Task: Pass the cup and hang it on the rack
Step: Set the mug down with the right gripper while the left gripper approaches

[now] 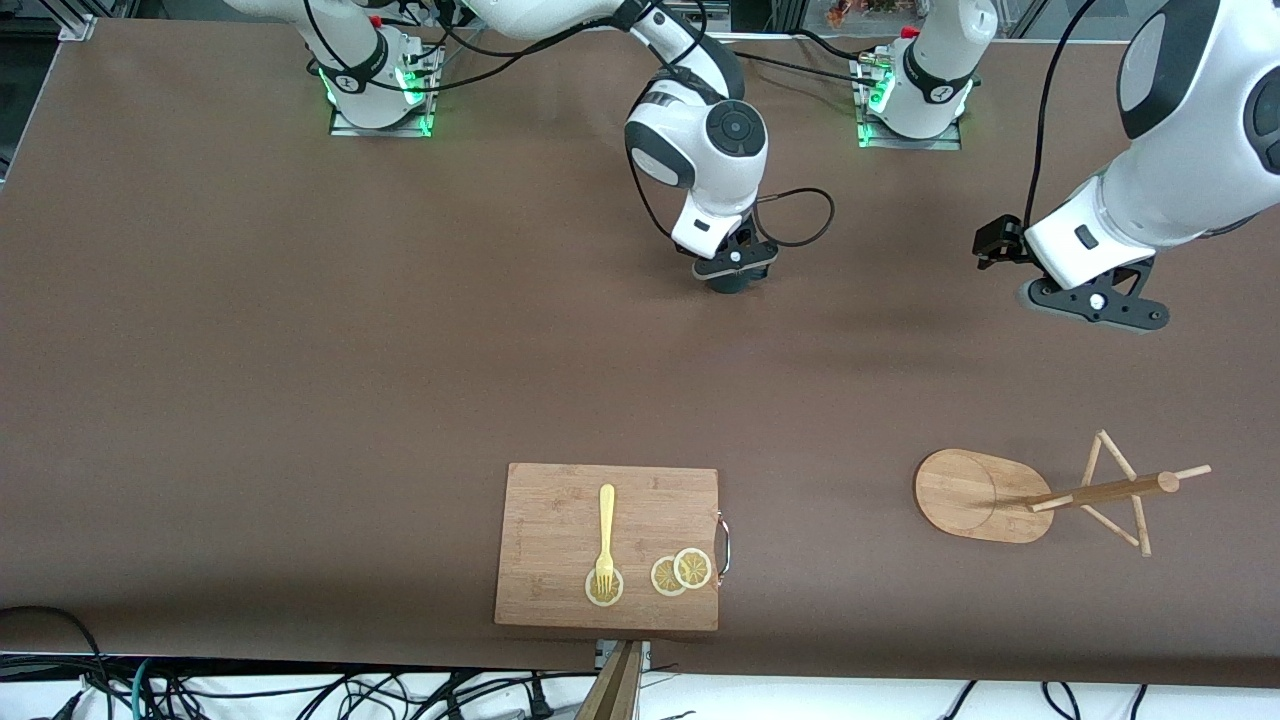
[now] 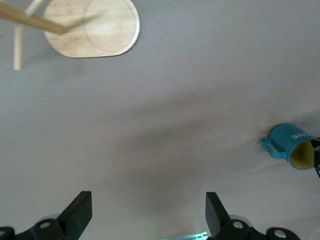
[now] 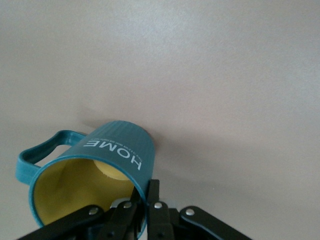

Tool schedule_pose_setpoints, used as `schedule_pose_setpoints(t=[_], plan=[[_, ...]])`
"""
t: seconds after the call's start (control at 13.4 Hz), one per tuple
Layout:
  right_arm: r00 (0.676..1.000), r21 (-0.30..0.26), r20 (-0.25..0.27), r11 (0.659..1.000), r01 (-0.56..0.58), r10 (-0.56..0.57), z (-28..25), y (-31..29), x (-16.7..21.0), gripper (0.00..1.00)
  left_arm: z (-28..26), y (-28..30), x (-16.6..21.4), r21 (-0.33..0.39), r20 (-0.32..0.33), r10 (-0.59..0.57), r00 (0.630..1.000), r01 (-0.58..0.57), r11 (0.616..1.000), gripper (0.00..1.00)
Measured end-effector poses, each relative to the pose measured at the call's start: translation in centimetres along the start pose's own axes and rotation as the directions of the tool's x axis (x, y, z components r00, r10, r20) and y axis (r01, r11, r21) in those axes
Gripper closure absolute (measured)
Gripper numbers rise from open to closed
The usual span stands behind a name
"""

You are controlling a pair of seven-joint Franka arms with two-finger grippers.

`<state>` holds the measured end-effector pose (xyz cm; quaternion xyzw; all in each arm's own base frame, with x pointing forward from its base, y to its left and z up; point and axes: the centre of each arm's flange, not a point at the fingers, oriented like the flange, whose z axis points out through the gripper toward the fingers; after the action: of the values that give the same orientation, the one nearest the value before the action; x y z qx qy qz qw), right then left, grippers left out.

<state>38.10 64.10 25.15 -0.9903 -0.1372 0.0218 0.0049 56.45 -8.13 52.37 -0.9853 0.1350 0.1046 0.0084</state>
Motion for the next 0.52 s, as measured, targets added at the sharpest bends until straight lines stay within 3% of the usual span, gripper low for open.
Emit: schedule_pose_setpoints(t=[0.3, 0.45, 0.52], plan=[[1.000, -0.013, -0.004, 1.000, 0.006, -0.006, 0.5, 0.1, 0.1, 0.85, 1.3, -2.8, 0.2, -0.077, 0.005, 0.104, 0.995, -0.103, 0.992, 0.00], [1.000, -0.013, -0.007, 1.000, 0.002, -0.002, -0.1, 0.3, 0.4, 0.71, 1.9, -3.2, 0.5, -0.100, 0.004, 0.166, 0.986, -0.165, 0.981, 0.00], [1.000, -0.019, -0.004, 1.000, -0.003, 0.003, -0.9, 0.5, 0.6, 0.71, 2.2, -3.0, 0.6, -0.118, -0.001, 0.211, 0.977, -0.210, 0.971, 0.00]])
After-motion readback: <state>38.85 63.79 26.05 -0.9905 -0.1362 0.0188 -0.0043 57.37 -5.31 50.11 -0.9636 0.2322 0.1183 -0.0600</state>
